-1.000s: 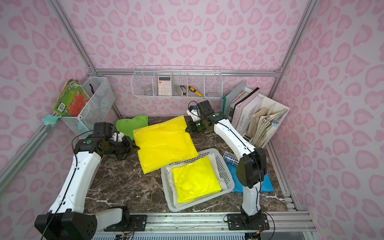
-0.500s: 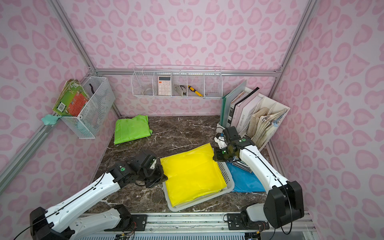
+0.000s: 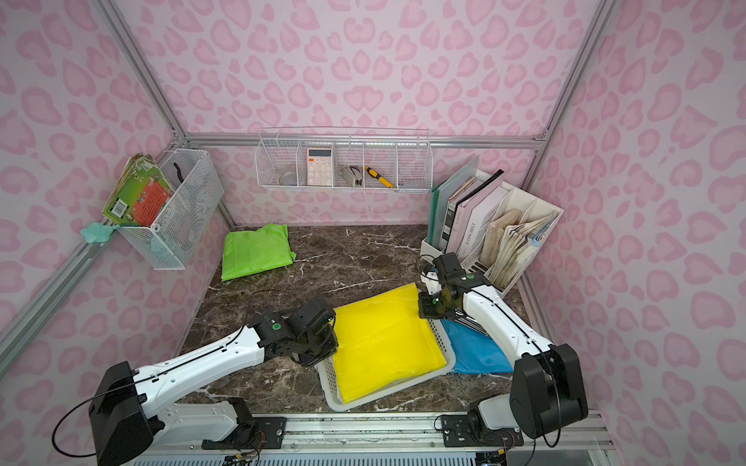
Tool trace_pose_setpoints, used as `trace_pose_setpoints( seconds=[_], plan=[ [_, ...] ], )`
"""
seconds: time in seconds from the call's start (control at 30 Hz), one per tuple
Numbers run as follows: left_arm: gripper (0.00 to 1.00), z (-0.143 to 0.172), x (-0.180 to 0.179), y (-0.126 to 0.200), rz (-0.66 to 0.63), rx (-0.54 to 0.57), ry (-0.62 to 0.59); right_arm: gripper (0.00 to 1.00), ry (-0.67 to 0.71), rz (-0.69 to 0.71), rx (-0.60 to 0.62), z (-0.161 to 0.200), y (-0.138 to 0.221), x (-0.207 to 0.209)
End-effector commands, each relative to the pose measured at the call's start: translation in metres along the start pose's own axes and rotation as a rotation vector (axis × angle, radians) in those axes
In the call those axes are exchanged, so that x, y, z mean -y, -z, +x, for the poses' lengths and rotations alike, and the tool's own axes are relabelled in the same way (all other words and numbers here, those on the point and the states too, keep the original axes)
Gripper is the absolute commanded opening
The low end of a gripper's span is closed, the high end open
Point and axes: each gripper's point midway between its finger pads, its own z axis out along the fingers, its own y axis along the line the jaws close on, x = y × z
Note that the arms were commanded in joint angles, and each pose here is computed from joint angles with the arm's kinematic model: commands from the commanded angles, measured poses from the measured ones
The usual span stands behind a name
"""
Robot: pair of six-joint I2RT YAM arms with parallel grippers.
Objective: Put the folded raincoat in the basket
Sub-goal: Place the raincoat in the basket, then adjust the basket at the center of the board.
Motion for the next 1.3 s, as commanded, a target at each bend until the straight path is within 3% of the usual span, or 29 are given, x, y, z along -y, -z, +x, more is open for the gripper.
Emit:
trace_pose_setpoints(
  seconds=[0.0,0.1,0.2,0.27,0.3,0.37,0.47,0.67,0.8,0.93,1.07,1.27],
  plan=[
    [0.0,-0.002,-0.018,-0.003,-0.059,0.026,0.025,0.0,0.001,-0.004,0.009,-0.002,-0.004,0.001],
    [0.0,0.0,-0.017,-0.003,-0.051,0.012,0.02,0.0,-0.006,-0.019,-0.008,0.0,-0.009,0.0],
    [0.18,0.0,-0.016,0.0,-0.063,0.008,0.005,0.03,-0.01,-0.026,-0.006,-0.003,-0.008,-0.003],
    [0.29,-0.001,-0.018,0.005,-0.075,0.014,0.003,0.17,-0.01,-0.003,0.003,-0.006,-0.003,0.0],
    [0.35,-0.001,-0.019,0.008,-0.078,0.019,0.001,0.31,-0.012,0.01,0.008,-0.007,0.0,0.001],
    [0.44,-0.005,-0.019,0.018,-0.083,0.042,-0.01,0.48,-0.006,0.019,0.03,-0.012,0.009,-0.001],
    [0.54,-0.024,-0.028,0.051,-0.165,0.143,-0.034,0.57,0.006,0.026,0.085,-0.027,0.028,-0.007],
    [0.55,-0.03,-0.03,0.073,-0.168,0.152,-0.066,0.59,0.012,0.13,0.114,-0.035,0.037,0.007],
    [0.57,-0.021,-0.045,0.064,-0.151,0.115,-0.02,0.66,-0.018,0.175,0.098,-0.02,0.026,0.022],
    [0.64,-0.012,-0.045,0.045,-0.076,0.065,0.01,0.67,-0.048,0.189,0.063,0.0,0.012,0.034],
    [0.65,-0.01,-0.039,0.032,-0.063,0.035,0.008,0.55,-0.096,0.15,0.045,0.018,-0.001,0.034],
    [0.65,-0.027,-0.035,0.023,-0.069,0.033,0.016,0.41,-0.211,-0.021,0.122,0.018,0.001,0.007]
  ],
)
